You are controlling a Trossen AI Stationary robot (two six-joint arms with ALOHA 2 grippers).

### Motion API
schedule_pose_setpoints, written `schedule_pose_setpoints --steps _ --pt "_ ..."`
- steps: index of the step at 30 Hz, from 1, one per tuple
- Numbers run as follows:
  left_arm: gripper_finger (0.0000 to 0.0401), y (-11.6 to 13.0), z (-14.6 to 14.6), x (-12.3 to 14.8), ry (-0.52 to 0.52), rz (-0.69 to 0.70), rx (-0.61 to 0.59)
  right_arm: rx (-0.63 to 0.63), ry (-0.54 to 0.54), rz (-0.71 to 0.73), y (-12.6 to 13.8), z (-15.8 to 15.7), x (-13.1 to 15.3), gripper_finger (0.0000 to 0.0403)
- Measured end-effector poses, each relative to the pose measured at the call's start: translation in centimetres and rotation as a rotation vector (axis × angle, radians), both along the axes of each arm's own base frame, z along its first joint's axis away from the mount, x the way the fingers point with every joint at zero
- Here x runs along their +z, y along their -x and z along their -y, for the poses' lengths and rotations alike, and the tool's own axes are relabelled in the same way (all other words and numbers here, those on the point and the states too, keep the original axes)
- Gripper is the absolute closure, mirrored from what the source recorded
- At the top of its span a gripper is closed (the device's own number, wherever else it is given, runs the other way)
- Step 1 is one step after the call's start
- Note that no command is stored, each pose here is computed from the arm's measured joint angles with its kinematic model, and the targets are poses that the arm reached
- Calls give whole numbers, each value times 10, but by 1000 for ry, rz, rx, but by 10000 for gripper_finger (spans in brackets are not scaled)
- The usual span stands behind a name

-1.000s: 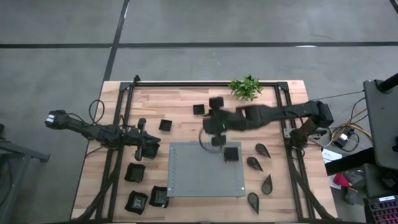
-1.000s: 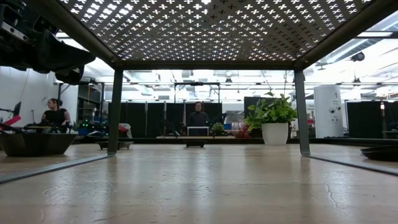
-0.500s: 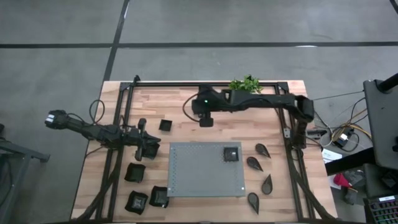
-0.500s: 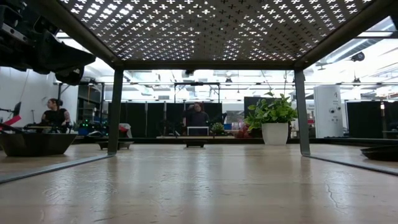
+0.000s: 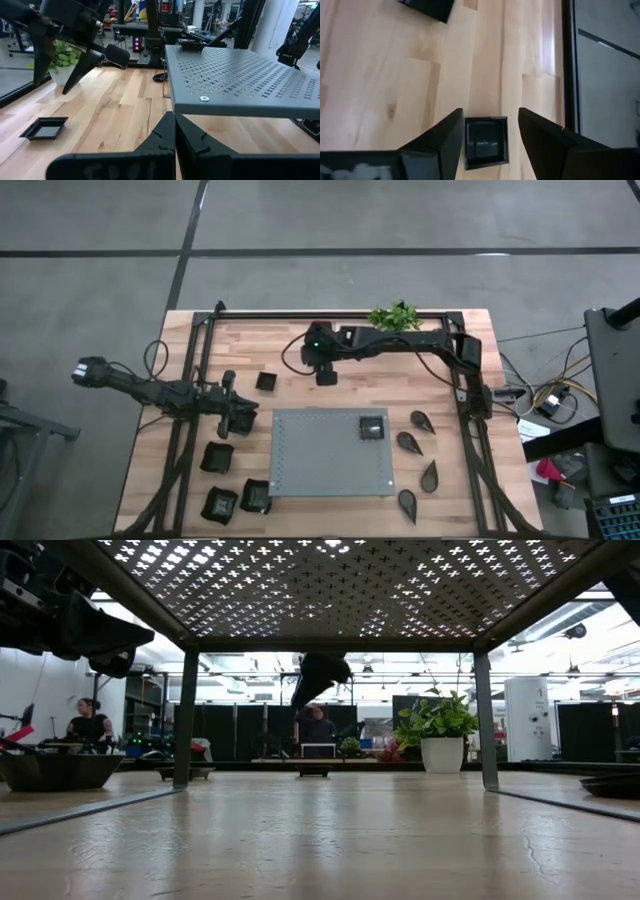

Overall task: Pick & Place Mini shaped plates
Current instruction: Stack the square plate on top of the square plate on the shelf

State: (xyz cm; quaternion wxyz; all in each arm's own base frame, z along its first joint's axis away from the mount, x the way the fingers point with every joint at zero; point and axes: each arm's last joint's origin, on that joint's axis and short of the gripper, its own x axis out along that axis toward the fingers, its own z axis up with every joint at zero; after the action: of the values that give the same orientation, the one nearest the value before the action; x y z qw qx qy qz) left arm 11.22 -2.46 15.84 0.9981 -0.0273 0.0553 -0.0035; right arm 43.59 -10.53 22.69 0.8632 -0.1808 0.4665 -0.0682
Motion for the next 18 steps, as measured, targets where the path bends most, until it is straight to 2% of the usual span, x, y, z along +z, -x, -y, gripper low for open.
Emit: schedule_pose_setpoints --steps 3,8,18 --pt "401 0 0 0 0 0 0 -5 -6 -8 1 3 -2 220" --pt "401 0 0 0 0 0 0 -14 -74 -49 8 7 -14 225" --pt "401 0 0 0 0 -2 0 -16 -94 -112 12 6 -33 231"
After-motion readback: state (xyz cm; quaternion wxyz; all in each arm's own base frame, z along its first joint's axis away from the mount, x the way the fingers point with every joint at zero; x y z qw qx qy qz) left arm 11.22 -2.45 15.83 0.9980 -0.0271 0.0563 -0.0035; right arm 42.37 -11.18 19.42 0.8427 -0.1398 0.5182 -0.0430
